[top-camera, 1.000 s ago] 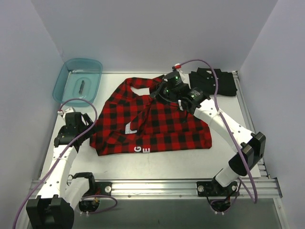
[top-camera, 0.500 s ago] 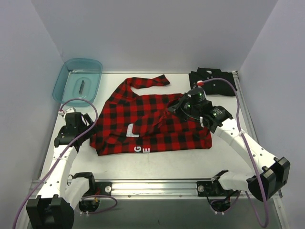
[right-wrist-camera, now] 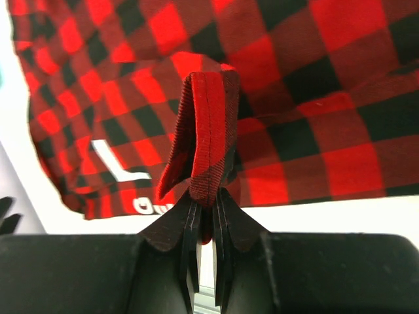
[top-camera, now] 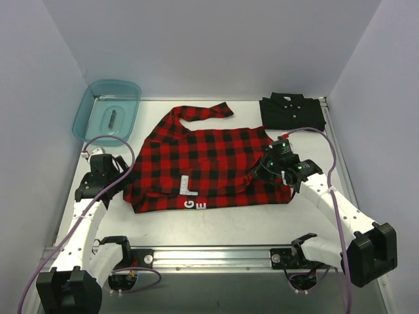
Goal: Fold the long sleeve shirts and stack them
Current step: Fold the shirt
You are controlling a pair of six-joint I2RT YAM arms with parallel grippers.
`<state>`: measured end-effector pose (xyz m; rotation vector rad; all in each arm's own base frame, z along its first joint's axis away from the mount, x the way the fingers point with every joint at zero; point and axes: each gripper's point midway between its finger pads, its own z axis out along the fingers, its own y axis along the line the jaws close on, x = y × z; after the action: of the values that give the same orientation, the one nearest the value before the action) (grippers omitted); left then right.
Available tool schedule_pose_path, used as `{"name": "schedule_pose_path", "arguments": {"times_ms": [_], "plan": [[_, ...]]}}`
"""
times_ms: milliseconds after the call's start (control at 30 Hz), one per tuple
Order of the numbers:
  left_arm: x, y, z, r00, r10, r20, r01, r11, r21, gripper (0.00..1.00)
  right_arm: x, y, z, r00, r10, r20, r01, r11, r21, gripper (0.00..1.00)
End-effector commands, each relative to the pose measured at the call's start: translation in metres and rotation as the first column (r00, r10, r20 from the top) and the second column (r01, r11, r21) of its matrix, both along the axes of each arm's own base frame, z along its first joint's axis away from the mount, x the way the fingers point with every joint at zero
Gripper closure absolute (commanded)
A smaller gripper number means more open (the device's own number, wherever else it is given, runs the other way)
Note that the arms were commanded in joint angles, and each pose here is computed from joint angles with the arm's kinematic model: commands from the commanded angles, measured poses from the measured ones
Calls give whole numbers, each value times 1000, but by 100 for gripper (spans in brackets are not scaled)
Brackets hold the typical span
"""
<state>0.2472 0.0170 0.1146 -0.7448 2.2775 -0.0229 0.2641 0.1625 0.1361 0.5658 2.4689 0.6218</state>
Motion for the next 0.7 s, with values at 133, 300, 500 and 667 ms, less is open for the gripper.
{"name": "schedule_pose_path", "arguments": {"times_ms": [133, 300, 500, 667], "plan": [[8, -3, 5, 999, -31, 38, 31, 1000, 6, 3, -17, -21, -30, 999, -37, -26, 35, 997, -67, 100], [9, -5, 4, 999, -44, 32, 44, 999, 0, 3, -21, -41, -43, 997, -76, -13, 74, 988, -133, 100], [15, -24, 5, 989, -135, 58, 138, 989, -44, 3, -19, -52, -63, 998, -45, -48, 33, 975, -218, 98], [18, -49, 10, 965, -246, 93, 252, 965, -68, 3, -14, -62, -71, 996, -73, -51, 56, 959, -279, 91]]}}
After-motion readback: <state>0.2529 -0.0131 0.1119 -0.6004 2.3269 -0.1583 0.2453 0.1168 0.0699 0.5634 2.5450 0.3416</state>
